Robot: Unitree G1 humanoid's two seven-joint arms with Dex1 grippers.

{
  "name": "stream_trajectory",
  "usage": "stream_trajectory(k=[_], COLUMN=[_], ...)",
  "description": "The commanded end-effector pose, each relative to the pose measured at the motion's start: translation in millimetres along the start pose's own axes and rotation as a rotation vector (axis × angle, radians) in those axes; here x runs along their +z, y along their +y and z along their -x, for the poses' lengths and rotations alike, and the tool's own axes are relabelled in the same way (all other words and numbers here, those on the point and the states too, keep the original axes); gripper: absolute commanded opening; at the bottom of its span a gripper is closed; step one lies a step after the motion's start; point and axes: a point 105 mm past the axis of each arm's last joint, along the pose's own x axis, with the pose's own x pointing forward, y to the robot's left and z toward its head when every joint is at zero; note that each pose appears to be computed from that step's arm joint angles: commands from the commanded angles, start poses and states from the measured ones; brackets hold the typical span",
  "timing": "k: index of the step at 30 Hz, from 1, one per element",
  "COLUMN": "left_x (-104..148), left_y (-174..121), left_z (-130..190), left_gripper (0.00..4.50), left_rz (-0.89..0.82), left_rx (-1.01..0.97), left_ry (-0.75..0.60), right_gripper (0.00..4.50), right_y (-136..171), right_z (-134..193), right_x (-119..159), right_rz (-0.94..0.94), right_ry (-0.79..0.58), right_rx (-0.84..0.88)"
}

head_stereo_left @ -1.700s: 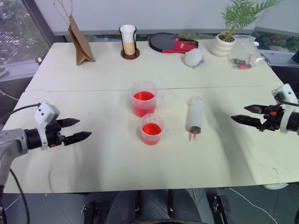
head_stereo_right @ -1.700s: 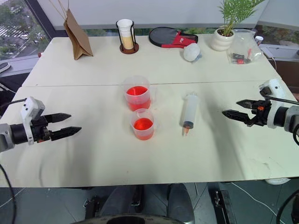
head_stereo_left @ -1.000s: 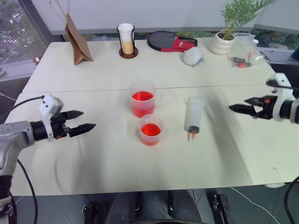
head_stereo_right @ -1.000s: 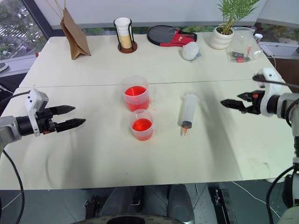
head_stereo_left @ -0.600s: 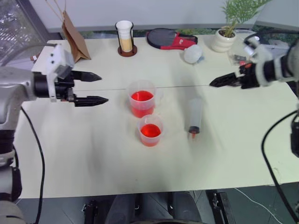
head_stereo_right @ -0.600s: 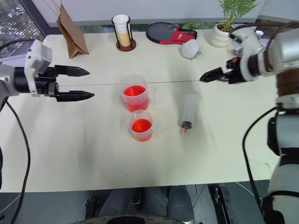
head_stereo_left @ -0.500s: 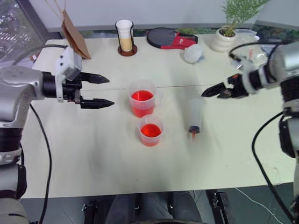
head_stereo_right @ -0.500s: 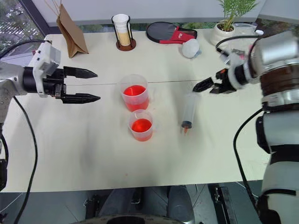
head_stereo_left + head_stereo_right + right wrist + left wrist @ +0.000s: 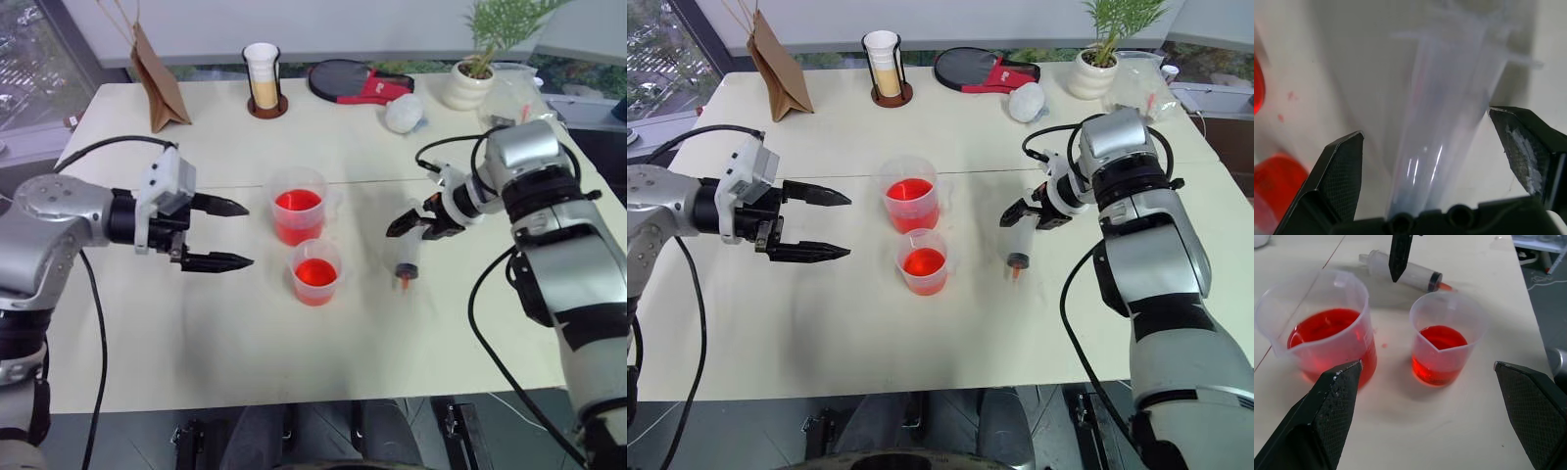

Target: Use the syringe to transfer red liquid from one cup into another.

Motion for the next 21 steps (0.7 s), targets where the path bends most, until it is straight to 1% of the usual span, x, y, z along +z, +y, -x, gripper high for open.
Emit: stream_trajectory(k=[1,2,3,4,5,8,10,12,13,14,16,18,19,21], left_x=[9.0,7.7,6.2,4.7,3.3,1.0,-2.6,-8.8,-12.1,-14.3,-15.4,-18.6,-20.8,-23.3], left_y=[0.1,0.0,0.2,0.6,1.3,5.6,13.5,22.8,28.3,33.3,43.1,54.2,60.9,73.0], left_z=[5.4,5.0,4.6,4.6,4.7,6.5,12.2,21.6,27.6,32.9,40.3,45.9,47.1,47.5], left_gripper=[4.50,4.50,4.50,4.50,4.50,4.50,4.50,4.50,4.50,4.50,4.50,4.50,4.50,4.50], left_rz=[-0.038,-0.036,-0.034,-0.033,-0.030,-0.022,-0.007,0.012,0.024,0.034,0.048,0.065,0.071,0.081], left_rx=[0.038,0.042,0.047,0.051,0.055,0.071,0.107,0.150,0.174,0.194,0.225,0.243,0.258,0.280], left_ry=[-0.020,-0.019,-0.015,-0.012,-0.011,-0.014,-0.012,-0.001,0.002,0.000,-0.012,-0.019,-0.020,-0.024], right_gripper=[3.07,2.57,1.97,1.60,1.35,1.35,1.35,1.35,1.35,1.35,1.35,1.35,1.35,1.35], right_y=[2.6,2.7,3.1,3.6,4.1,6.5,16.4,36.3,56.0,73.1,98.7,130.2,143.0,162.5], right_z=[-1.5,-3.1,-4.0,-4.6,-5.0,-2.3,13.3,44.0,67.4,90.0,123.6,155.7,166.4,164.2], right_x=[6.1,5.0,4.0,3.3,2.9,4.9,18.1,48.7,69.9,83.1,88.6,92.8,93.2,90.2], right_rz=[0.045,0.046,0.043,0.041,0.039,0.020,0.011,0.169,0.283,0.381,0.531,0.607,0.648,0.783], right_ry=[-0.016,-0.011,-0.007,-0.003,-0.003,-0.019,-0.091,-0.284,-0.447,-0.579,-0.719,-0.879,-0.953,-1.062], right_rx=[-0.035,-0.038,-0.036,-0.036,-0.034,-0.018,0.052,0.158,0.244,0.316,0.455,0.638,0.709,0.739])
